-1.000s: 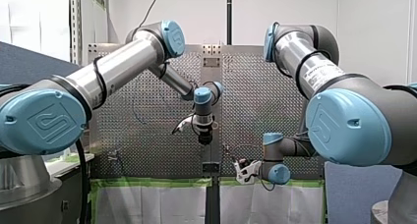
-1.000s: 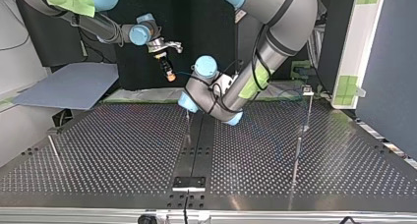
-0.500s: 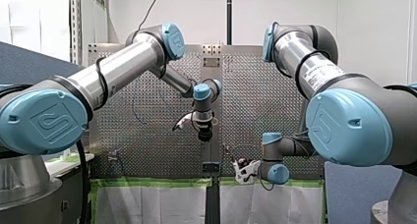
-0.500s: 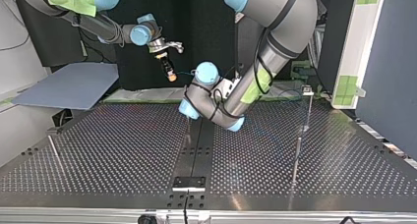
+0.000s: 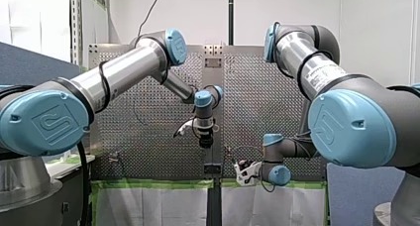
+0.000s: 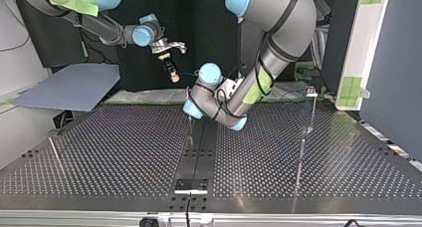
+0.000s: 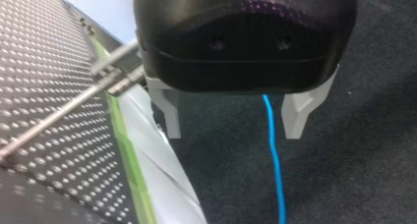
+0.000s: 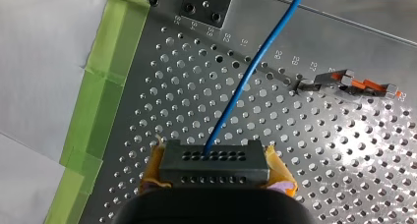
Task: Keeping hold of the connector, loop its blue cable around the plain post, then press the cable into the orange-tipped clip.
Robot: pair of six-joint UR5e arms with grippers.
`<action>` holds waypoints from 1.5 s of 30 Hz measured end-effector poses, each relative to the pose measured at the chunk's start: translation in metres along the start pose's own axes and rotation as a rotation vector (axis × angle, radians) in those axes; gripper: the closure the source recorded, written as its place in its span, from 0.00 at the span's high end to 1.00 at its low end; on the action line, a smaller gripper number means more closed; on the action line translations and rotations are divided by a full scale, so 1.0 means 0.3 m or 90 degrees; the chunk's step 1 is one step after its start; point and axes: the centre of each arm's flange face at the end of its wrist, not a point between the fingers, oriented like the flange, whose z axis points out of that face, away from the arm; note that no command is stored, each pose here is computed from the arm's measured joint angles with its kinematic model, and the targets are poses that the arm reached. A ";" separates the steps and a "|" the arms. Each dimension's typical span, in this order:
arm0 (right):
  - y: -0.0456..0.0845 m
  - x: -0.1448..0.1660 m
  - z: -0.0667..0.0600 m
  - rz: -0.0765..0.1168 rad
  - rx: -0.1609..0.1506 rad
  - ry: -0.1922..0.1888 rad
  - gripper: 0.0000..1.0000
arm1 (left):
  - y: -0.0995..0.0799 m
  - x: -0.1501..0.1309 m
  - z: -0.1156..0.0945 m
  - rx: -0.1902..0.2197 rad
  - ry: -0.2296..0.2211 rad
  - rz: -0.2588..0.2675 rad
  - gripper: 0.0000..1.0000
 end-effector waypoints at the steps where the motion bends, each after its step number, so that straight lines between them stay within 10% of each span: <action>1: 0.000 0.000 0.000 0.000 0.000 0.000 0.00 | -0.002 0.007 0.013 0.000 0.003 0.001 1.00; 45: -0.016 0.004 0.000 -0.003 0.006 0.002 0.00 | -0.025 0.139 0.368 -0.016 -0.004 -0.036 1.00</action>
